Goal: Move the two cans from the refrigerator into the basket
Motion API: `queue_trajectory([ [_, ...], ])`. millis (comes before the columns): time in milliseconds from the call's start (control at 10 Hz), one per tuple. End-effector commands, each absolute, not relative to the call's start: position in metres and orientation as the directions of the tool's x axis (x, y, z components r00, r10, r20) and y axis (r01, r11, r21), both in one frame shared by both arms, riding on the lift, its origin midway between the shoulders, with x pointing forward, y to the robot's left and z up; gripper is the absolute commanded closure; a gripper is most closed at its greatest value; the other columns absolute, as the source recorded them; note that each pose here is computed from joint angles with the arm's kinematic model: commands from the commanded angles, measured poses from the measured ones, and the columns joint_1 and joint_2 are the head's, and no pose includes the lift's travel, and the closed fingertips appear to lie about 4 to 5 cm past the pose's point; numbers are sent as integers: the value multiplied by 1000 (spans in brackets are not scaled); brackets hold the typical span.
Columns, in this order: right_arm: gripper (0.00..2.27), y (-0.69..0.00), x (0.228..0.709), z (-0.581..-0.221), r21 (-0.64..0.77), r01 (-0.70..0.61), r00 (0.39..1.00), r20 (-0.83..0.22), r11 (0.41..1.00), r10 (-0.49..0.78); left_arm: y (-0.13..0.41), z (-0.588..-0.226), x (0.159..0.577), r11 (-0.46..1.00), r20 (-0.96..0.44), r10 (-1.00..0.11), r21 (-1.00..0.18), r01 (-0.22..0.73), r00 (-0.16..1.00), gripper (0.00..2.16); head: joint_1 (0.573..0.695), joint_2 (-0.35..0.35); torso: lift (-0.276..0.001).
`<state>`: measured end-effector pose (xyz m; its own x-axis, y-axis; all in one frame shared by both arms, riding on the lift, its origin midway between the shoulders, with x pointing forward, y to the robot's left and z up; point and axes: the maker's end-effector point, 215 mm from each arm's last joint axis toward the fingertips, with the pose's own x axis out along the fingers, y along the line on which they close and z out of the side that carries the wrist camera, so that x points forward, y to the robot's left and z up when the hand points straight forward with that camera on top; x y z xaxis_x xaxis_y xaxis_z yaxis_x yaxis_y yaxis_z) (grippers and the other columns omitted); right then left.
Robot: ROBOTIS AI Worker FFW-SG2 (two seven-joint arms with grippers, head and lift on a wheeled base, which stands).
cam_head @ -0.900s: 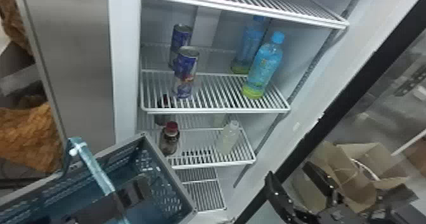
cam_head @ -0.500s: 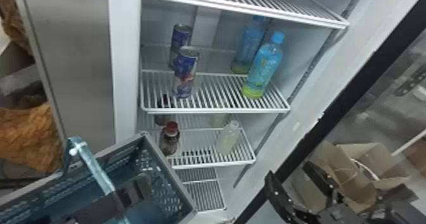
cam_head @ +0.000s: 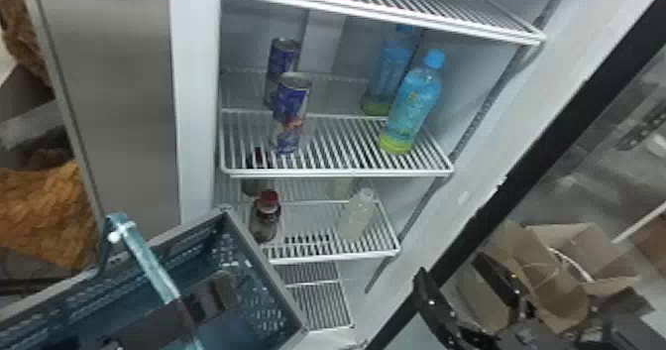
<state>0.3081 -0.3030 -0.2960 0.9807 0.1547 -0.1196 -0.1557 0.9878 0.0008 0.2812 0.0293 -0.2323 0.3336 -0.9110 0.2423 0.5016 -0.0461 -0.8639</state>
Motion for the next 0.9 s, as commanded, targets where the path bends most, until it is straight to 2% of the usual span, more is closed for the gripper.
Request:
queue_trajectory([
  [0,133,-303,309,-295,-3,-156,981,-117,988,155,29,-232,281,-46,243,-911,-863,502,334,1202,695,-350,-35],
  [400,133,-304,329,-281,-64,-157,986,-75,986,152,29,-235,280,-44,238,-912,-867,497,334,1202,695,-350,-35],
  [800,128,-282,359,-280,-40,-209,978,-27,977,208,29,-235,280,-44,236,-914,-867,496,331,1202,695,-350,-35],
])
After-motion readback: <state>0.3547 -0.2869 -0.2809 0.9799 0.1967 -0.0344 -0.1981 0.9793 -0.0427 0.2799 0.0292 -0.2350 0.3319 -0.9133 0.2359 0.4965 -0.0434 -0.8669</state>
